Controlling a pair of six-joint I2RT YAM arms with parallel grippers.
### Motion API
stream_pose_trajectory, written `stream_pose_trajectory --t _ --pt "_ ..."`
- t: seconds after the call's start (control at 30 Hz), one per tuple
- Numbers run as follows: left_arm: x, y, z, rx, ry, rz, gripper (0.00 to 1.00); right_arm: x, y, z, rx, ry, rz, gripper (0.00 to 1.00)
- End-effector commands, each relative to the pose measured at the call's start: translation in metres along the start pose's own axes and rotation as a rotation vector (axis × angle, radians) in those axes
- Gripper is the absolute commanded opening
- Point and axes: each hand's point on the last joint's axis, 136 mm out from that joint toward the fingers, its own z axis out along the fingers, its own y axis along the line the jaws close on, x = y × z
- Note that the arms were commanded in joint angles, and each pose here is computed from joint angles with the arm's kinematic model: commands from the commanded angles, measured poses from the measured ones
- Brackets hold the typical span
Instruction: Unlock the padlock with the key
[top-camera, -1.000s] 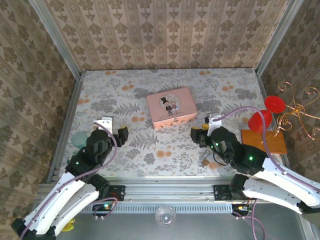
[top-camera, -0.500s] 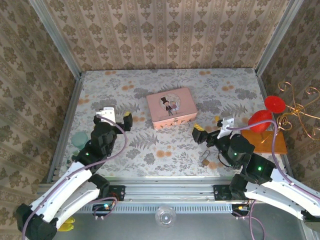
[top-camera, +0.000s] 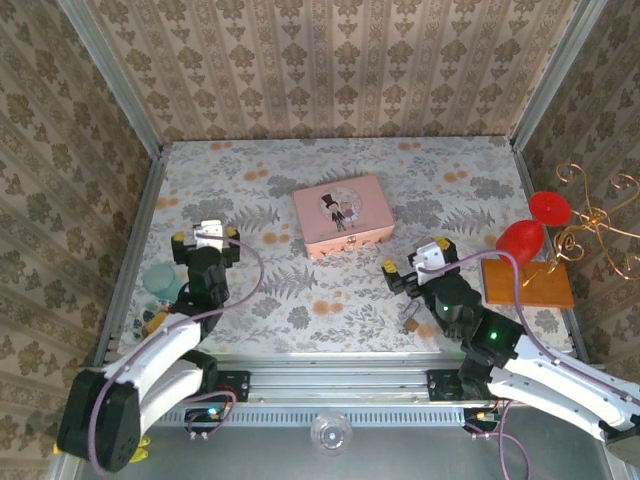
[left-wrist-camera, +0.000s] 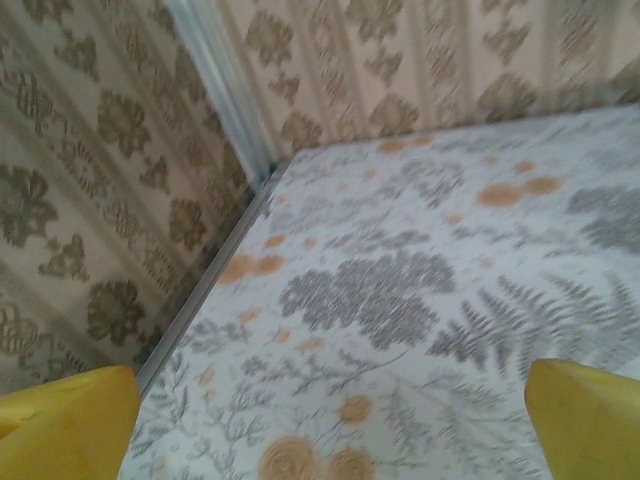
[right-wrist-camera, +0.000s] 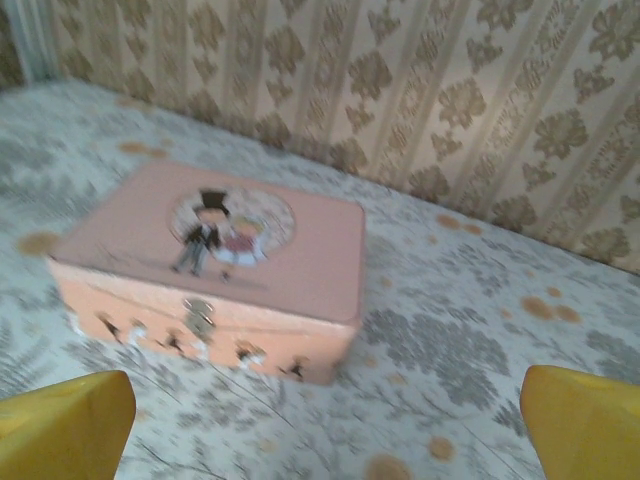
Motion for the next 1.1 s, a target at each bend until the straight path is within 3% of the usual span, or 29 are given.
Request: stream_pose_trajectory --t 0.0,0.1,0.4,0.53,0.6,0.67,0.73,1.07 --pt "0.009 0.001 0.016 0.018 -0.013 -0.028 1.00 0.005 -0.020 0.008 0.117 -0.013 -0.053 1.00" --pt "0.030 0.000 0.034 0.043 0.027 -0.024 1.00 0.021 -0.026 0.016 0.149 0.013 -0.057 1.00" --pt "0.029 -0.010 0.059 0.188 0.001 -0.058 1.00 0.053 -0.046 0.031 0.182 0.033 0.005 1.00" --pt "0.047 -0.025 0.080 0.237 -0.034 -0.031 1.00 0.062 -0.054 0.037 0.198 0.047 0.026 1.00" --pt "0.052 -0.030 0.073 0.255 0.018 -0.024 1.00 0.066 -0.056 0.039 0.194 0.054 0.029 1.00" --pt "0.049 -0.025 0.084 0.210 0.011 -0.015 1.00 0.071 -0.057 0.040 0.190 0.063 0.027 1.00" --pt "0.057 -0.011 0.093 0.154 0.093 -0.069 1.00 0.073 -0.060 0.041 0.197 0.060 0.037 1.00" --pt "0.057 -0.005 0.093 0.146 0.074 -0.091 1.00 0.084 -0.086 0.061 0.257 0.099 0.090 1.00"
